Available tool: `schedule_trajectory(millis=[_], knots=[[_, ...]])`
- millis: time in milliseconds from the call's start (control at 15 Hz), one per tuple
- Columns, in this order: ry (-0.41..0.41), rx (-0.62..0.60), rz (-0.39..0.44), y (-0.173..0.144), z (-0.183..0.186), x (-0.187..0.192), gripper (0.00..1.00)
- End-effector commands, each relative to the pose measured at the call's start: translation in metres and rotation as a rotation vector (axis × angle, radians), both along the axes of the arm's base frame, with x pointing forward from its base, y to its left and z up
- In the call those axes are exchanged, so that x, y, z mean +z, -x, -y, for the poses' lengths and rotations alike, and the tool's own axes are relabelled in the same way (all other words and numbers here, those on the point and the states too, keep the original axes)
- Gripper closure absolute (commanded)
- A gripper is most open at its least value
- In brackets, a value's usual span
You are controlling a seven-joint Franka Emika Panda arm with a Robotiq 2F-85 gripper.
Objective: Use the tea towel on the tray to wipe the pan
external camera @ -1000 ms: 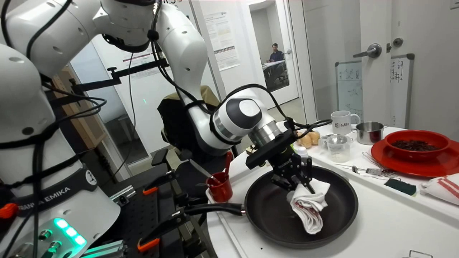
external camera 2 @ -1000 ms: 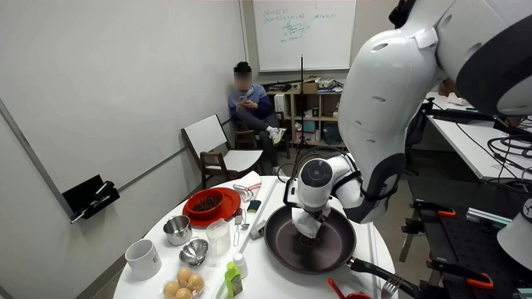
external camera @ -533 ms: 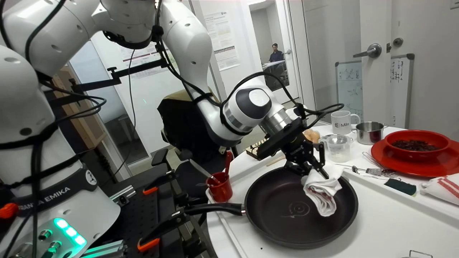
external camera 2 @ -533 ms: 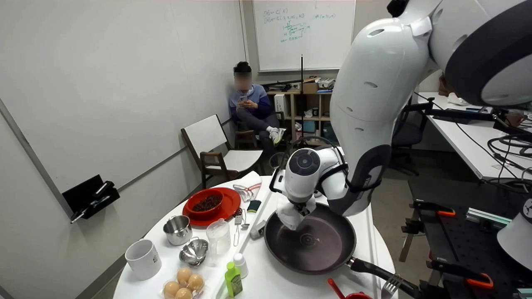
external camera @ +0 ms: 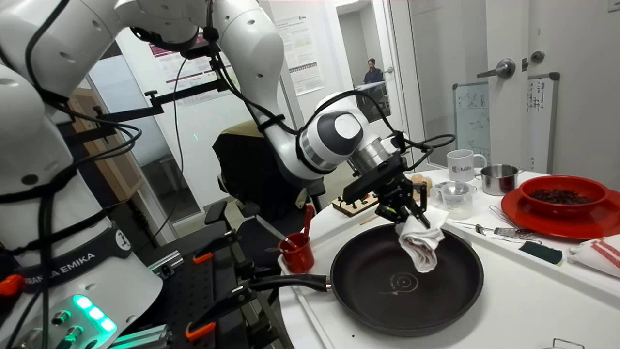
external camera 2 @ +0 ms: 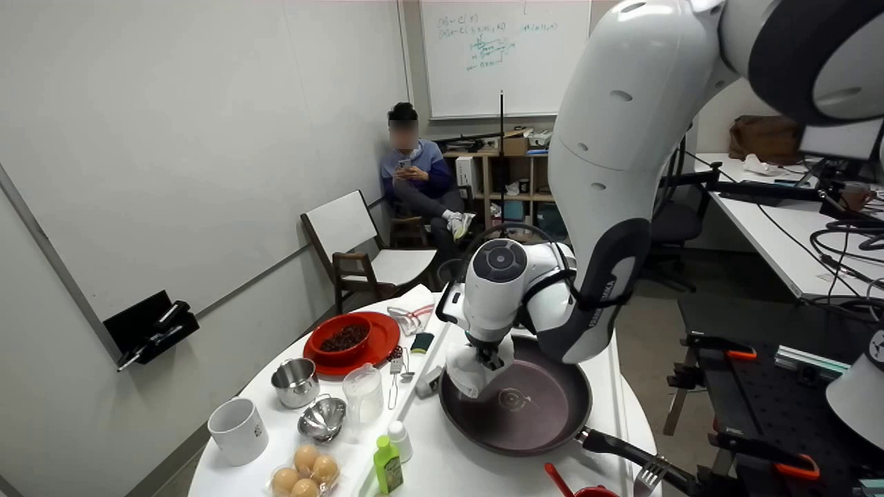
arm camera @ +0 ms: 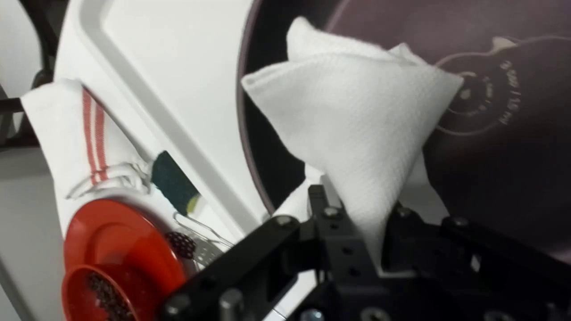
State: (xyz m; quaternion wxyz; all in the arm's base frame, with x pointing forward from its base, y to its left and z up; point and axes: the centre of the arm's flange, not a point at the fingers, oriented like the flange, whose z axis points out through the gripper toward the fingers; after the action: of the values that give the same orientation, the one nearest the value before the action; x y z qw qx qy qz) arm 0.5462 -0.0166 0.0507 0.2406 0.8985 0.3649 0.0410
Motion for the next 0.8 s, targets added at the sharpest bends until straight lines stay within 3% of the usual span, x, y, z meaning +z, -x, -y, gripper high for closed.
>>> schedule_trajectory(millis=[0,333,733], knots=[[-0.137,0.081,-0.052,0.023,-0.044,0.017,0.93],[-0.251,0.198,-0.120,0.053,-0.112,0.022,0.93],[-0.305,0.246,-0.181,0.074,-0.165,0.012,0.93]])
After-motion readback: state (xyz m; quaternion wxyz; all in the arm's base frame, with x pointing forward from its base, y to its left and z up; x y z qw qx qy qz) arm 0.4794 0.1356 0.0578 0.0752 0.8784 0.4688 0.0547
